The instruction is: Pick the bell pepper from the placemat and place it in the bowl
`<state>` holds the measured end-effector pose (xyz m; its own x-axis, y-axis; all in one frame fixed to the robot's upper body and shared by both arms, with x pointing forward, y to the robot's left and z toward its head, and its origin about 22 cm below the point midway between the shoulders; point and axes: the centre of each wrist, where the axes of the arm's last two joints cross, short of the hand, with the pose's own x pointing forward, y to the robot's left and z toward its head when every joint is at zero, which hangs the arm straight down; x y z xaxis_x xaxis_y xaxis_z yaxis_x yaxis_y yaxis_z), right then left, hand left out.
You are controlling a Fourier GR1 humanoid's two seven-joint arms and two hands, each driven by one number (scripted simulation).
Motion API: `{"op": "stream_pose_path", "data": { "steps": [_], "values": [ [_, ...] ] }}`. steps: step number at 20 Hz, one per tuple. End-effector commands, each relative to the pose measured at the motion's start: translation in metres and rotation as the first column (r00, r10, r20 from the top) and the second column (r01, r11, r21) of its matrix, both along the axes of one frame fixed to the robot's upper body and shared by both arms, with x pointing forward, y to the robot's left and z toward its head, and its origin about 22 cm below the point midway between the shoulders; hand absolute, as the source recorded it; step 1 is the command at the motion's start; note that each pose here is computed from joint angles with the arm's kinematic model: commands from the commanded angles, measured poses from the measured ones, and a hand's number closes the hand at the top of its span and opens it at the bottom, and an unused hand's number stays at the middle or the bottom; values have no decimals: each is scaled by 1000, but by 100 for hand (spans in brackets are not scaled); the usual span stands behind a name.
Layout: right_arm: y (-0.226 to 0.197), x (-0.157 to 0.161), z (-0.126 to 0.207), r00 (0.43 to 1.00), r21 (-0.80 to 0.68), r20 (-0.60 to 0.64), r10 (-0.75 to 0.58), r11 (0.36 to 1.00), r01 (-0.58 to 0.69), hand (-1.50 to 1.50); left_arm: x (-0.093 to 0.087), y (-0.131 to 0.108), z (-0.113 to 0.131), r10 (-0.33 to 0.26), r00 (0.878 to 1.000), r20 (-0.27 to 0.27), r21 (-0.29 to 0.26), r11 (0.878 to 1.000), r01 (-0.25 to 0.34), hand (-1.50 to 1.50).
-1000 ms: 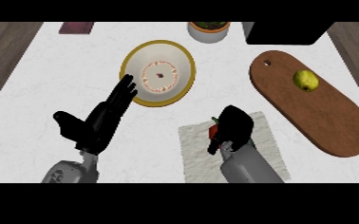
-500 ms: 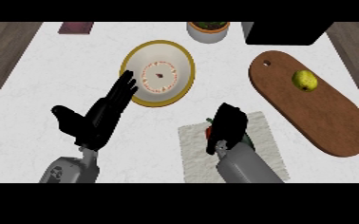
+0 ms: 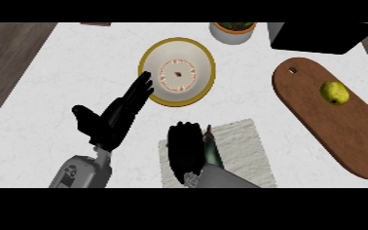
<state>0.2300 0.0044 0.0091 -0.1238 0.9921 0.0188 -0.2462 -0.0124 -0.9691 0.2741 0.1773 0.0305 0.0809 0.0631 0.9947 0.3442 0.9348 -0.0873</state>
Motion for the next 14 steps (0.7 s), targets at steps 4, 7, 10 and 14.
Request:
{"op": "stream_pose_path", "data": {
  "steps": [4, 7, 10, 14],
  "values": [
    [34, -45, 44, 987, 115, 80, 136, 983, -145, 150, 3, 12, -7, 27, 999, -20, -3, 1000, -27, 0],
    [41, -51, 87, 972, 181, 185, 146, 967, -179, 150, 2, 9, -11, 29, 999, -25, 1, 1000, -29, 0],
    [45, -53, 112, 953, 210, 289, 95, 965, -159, 150, 6, 19, -3, 33, 999, -27, 10, 999, -33, 0],
    [50, -56, 135, 927, 217, 367, 76, 962, -164, 150, -4, 9, -9, 34, 999, -26, -7, 999, -35, 0]
  ]
}}
